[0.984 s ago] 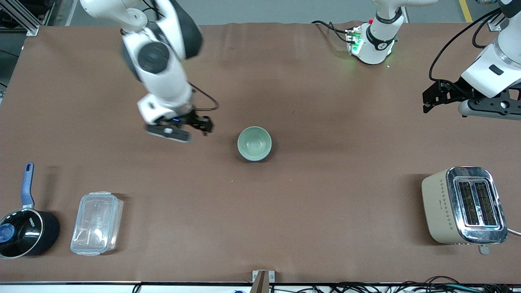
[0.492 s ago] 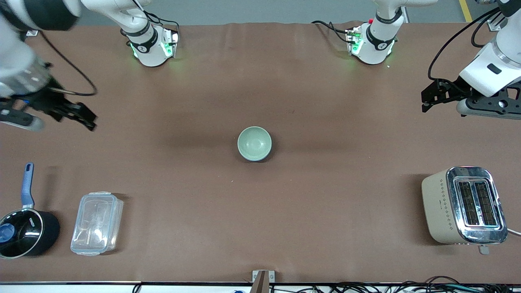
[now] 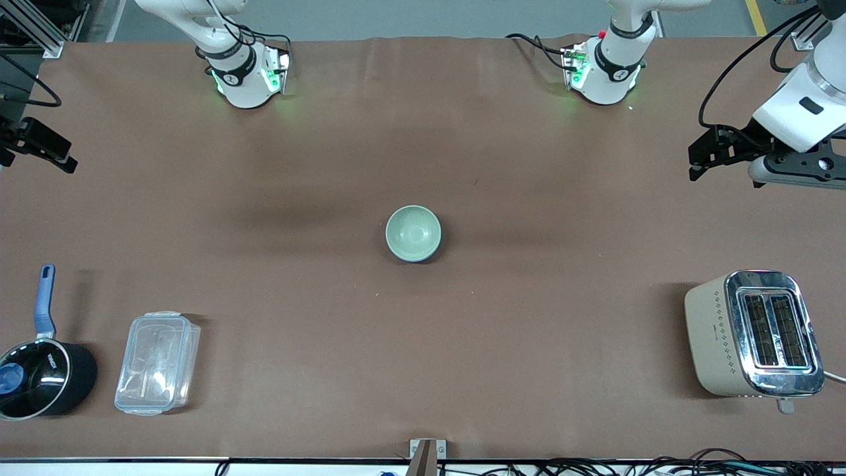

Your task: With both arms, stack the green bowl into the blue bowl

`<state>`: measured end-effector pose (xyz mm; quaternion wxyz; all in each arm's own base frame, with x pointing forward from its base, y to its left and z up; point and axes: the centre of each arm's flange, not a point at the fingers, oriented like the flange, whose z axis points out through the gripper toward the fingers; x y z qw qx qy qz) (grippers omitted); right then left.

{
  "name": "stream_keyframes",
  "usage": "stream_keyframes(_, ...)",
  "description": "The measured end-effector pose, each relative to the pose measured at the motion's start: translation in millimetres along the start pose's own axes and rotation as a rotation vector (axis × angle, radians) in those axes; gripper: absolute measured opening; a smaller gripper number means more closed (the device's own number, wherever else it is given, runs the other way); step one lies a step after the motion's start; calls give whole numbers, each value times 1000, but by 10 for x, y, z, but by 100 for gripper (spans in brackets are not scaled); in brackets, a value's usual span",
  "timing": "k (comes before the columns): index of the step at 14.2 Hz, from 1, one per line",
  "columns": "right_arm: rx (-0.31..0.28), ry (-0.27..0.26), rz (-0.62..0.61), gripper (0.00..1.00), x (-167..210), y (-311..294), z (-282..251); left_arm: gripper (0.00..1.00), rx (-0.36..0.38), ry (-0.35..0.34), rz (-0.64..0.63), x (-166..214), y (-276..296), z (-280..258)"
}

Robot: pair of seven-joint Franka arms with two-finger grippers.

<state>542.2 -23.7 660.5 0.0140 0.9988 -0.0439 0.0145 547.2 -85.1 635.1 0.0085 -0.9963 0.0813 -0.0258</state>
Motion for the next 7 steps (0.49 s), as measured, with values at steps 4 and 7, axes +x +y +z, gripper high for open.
stream_keyframes(4, 8, -31, -20, 100, 68, -34, 115, 100, 0, -27, -6, -50, -33, -60)
stream_keyframes(7, 9, -37, -21, 100, 57, -34, 100, 100, 0, -28, -9, -54, -50, -70)
